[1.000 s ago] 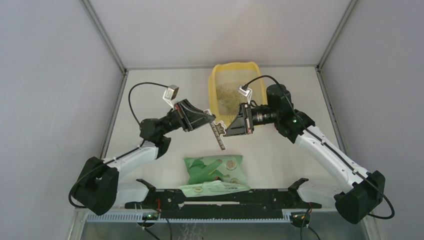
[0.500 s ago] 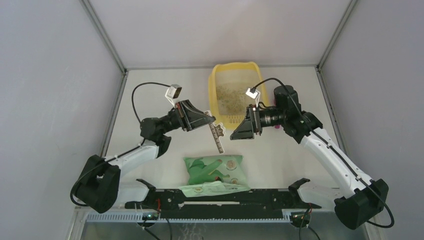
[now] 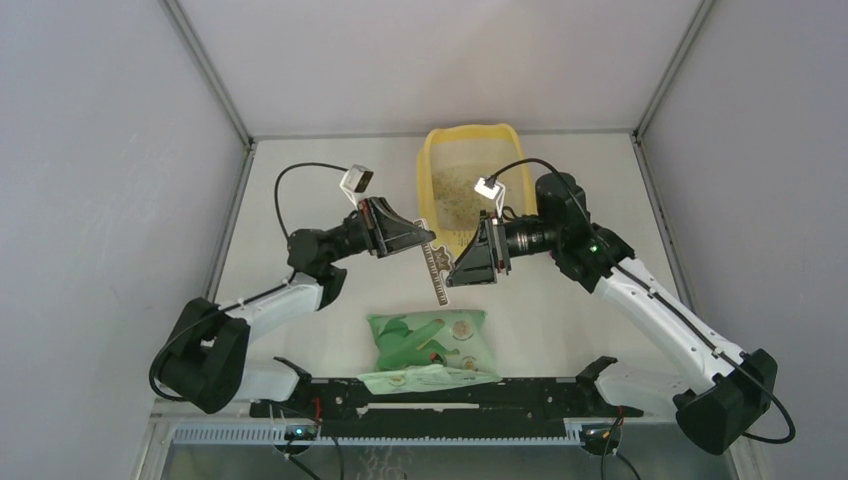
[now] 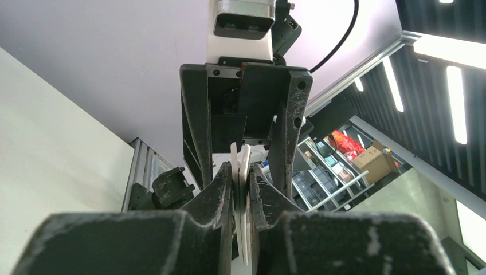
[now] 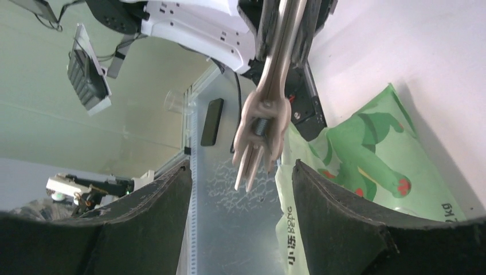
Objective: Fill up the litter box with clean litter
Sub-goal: Pick up the clamp at the center of the board.
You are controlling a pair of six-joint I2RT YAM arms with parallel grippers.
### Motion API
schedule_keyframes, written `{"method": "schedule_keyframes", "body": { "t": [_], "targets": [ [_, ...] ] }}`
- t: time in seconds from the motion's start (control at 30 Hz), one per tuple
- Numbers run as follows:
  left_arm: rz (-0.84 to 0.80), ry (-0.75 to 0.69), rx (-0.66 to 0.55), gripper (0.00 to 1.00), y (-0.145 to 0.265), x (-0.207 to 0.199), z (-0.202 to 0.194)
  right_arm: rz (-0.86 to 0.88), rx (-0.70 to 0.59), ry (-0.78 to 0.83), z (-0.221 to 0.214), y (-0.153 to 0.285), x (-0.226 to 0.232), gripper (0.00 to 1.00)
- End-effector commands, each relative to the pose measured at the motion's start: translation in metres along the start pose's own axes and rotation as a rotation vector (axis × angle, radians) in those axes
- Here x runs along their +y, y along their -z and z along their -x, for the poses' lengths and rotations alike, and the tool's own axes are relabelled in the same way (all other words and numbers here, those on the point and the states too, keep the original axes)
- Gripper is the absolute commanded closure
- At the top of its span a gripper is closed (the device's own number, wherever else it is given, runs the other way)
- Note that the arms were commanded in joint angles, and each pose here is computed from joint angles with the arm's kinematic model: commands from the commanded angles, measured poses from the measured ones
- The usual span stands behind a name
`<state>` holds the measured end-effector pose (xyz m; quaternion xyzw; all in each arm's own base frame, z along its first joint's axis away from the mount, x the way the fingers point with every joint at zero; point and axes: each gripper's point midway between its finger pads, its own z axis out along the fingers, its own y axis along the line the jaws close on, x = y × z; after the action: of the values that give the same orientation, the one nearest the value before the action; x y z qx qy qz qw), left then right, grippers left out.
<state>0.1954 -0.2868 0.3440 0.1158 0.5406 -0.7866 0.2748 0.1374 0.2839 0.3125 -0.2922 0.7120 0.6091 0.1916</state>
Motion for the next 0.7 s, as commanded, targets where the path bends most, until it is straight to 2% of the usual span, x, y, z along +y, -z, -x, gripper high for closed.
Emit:
{"method": "schedule_keyframes", "body": {
  "t": [0.0,0.5,0.67],
  "targets": [
    [-0.035,-0.033,0.008,0.86,-0.001,-0.009,0.003,0.006,-0.076,0.044,0.023,-0.003,0.006,0.29],
    [-0.031,-0.02,0.031,0.85,-0.003,-0.004,-0.004,-0.034,-0.106,0.017,0.033,-0.007,-0.011,0.39],
    [-0.027,-0.016,0.036,0.85,-0.002,-0.002,-0.005,-0.028,-0.109,0.017,0.034,-0.004,-0.011,0.48]
  ]
}}
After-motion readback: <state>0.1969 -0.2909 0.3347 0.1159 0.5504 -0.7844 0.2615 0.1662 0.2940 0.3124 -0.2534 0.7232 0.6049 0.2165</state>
